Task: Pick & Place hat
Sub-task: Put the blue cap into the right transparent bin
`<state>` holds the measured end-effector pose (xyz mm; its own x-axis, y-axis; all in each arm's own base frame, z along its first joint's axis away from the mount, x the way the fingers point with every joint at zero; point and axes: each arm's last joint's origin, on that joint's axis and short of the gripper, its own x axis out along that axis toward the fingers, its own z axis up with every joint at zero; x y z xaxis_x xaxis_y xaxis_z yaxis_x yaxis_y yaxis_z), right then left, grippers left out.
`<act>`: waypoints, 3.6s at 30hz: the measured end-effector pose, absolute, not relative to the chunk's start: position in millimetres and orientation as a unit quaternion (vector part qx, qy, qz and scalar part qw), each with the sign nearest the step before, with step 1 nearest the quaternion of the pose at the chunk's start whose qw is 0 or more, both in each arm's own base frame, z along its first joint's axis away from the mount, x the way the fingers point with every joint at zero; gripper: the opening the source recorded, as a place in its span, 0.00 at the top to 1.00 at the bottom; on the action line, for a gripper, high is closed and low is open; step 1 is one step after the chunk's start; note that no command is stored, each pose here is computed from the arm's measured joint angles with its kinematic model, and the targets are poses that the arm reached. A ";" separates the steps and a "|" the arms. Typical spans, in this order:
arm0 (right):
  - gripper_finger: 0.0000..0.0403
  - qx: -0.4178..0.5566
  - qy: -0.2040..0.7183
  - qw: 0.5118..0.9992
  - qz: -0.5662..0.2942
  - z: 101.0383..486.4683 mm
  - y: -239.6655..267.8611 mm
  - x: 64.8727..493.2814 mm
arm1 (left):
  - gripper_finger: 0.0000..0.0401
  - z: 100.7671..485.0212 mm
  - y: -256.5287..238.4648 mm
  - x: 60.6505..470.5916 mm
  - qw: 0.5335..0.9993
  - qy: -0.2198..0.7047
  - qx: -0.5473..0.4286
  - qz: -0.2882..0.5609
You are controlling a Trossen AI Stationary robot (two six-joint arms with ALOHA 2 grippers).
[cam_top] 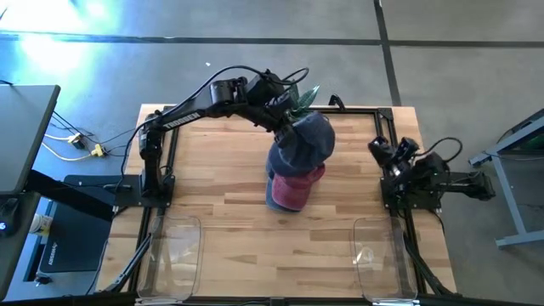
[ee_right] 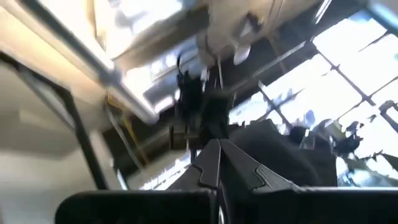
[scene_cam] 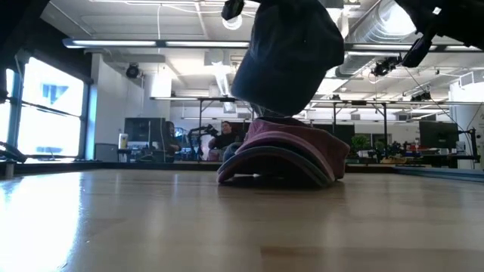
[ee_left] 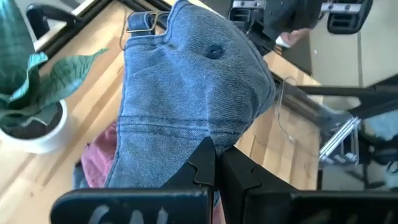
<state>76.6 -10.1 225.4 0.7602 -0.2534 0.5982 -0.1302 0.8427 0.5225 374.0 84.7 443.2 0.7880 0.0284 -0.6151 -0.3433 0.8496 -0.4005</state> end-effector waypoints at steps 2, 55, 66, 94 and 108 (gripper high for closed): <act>1.00 0.257 -0.337 0.905 -0.029 232.2 -9.2 76.0 | 1.00 443.3 85.3 373.9 0.905 0.305 -0.270 0.119; 0.98 0.174 0.250 0.940 0.152 373.0 -15.0 256.9 | 0.77 469.4 79.8 341.8 0.947 0.284 -0.078 -0.129; 0.99 0.202 0.254 0.929 0.178 383.8 -13.3 250.3 | 0.58 469.5 64.0 331.1 0.935 0.305 -0.028 -0.177; 0.99 0.218 0.250 0.930 0.161 390.8 -12.6 237.9 | 0.24 420.7 26.8 409.3 0.935 0.308 0.046 -0.167; 0.98 0.228 0.290 0.916 0.158 383.6 -11.8 233.7 | 0.78 412.2 3.3 408.2 0.904 0.329 0.004 -0.272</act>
<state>233.7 -11.8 383.6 0.7820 0.4215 -0.4592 -0.1573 0.8463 0.5089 408.2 3.3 412.2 0.6361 -0.4892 -0.5967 0.4944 0.8522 -0.1715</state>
